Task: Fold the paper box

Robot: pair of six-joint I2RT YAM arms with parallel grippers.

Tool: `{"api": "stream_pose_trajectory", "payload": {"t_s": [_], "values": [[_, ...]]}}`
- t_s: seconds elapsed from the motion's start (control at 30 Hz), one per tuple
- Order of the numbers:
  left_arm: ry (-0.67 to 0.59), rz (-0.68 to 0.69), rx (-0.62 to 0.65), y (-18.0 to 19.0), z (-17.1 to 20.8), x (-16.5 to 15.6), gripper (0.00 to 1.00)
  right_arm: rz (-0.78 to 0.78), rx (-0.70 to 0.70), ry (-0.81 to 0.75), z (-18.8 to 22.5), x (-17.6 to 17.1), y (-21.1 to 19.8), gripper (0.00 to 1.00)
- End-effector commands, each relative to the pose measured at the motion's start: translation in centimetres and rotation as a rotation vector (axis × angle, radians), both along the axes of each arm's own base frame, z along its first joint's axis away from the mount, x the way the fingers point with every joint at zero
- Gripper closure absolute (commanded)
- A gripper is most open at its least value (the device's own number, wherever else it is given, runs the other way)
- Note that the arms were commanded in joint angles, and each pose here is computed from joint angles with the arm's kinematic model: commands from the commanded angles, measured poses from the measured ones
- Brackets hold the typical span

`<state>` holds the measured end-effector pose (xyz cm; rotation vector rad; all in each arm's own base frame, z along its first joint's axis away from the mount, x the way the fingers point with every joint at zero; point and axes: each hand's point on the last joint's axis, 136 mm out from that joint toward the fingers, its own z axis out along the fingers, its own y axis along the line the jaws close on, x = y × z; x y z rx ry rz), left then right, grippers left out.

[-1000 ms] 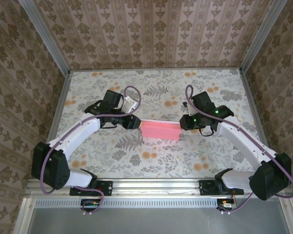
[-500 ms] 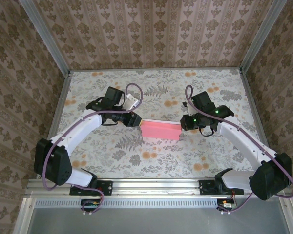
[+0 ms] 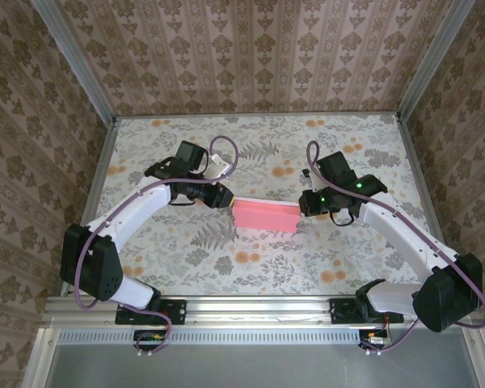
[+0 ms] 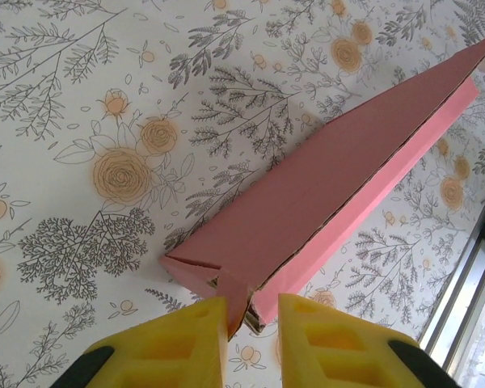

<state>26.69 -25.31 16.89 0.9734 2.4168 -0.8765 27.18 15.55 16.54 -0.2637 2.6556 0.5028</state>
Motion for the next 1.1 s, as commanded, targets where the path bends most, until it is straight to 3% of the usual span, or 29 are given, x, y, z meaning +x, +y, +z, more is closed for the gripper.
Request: {"api": "stream_pose_trajectory", "payload": {"t_s": [0.0,0.1,0.33,0.5,1.07], "values": [[-0.015,-0.010,0.001,0.1,0.7,0.3,0.81,0.005,-0.021,-0.009,0.2,0.0,-0.1,0.92],[-0.013,-0.010,-0.006,-0.1,0.8,0.3,0.87,0.002,-0.020,-0.003,0.0,-0.1,-0.1,0.92],[-0.014,0.006,-0.026,-0.2,0.8,0.4,0.88,-0.032,0.000,-0.011,-0.1,-0.2,0.0,0.95],[0.003,0.037,-0.033,-0.4,0.6,0.0,0.97,-0.057,0.035,-0.029,0.2,-0.1,0.5,0.99],[-0.008,0.046,0.026,-0.3,-1.1,-1.3,1.00,-0.112,0.028,-0.033,0.0,-0.4,0.6,1.00]]}}
